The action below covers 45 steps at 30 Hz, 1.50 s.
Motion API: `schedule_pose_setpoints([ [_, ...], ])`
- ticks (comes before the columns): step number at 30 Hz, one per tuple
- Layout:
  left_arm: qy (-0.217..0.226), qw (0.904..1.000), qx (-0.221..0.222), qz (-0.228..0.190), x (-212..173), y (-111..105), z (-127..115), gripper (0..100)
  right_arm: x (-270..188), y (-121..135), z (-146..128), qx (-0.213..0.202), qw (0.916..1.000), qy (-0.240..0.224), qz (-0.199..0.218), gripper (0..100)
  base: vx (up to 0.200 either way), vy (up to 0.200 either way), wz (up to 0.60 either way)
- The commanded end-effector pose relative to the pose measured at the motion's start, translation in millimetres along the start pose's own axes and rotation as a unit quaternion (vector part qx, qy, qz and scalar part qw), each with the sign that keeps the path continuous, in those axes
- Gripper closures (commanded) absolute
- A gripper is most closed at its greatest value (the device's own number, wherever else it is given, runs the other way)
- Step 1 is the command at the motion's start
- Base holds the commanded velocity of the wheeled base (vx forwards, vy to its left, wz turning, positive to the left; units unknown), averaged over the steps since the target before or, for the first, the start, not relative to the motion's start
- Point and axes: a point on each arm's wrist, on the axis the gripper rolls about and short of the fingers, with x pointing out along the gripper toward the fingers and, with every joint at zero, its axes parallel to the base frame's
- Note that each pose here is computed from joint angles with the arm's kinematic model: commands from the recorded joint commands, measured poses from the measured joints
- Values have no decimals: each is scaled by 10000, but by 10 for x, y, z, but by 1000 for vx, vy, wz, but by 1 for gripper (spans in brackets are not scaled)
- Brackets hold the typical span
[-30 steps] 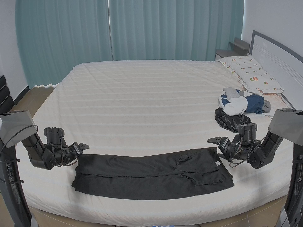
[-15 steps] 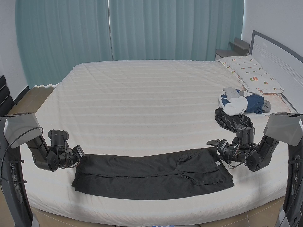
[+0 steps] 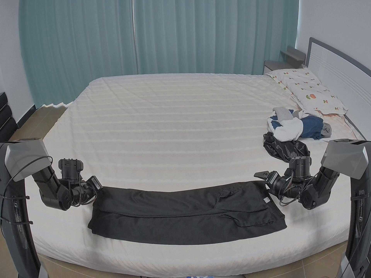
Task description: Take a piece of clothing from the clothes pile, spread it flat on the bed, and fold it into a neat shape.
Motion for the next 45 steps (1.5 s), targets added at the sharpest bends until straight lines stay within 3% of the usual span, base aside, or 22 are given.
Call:
schedule_pose_setpoints([
  [1,-7,10000,-17,13,-7,14,3,100,99,-77,-18,-3,9999,-31,-113,0,0,0,0],
  [7,5,10000,-18,23,-5,20,-4,100,182,-75,19,-11,9998,-170,-107,0,0,0,0],
  [8,5,10000,-18,23,-5,20,-4,100,184,-72,22,-12,9998,-181,-107,100,0,0,0],
  [26,-11,9999,-105,121,-12,103,22,100,181,-129,255,243,9979,-594,13,100,0,0,0],
  [36,10,9997,-172,153,-20,124,12,100,245,-172,223,331,9979,-559,-14,100,0,0,0],
  [37,16,9997,-180,157,-21,126,8,0,254,-163,217,314,9980,-553,-1,0,0,0,0],
  [45,6,9992,-363,142,-15,123,13,0,-18,1,265,172,9951,-902,375,0,0,0,0],
])
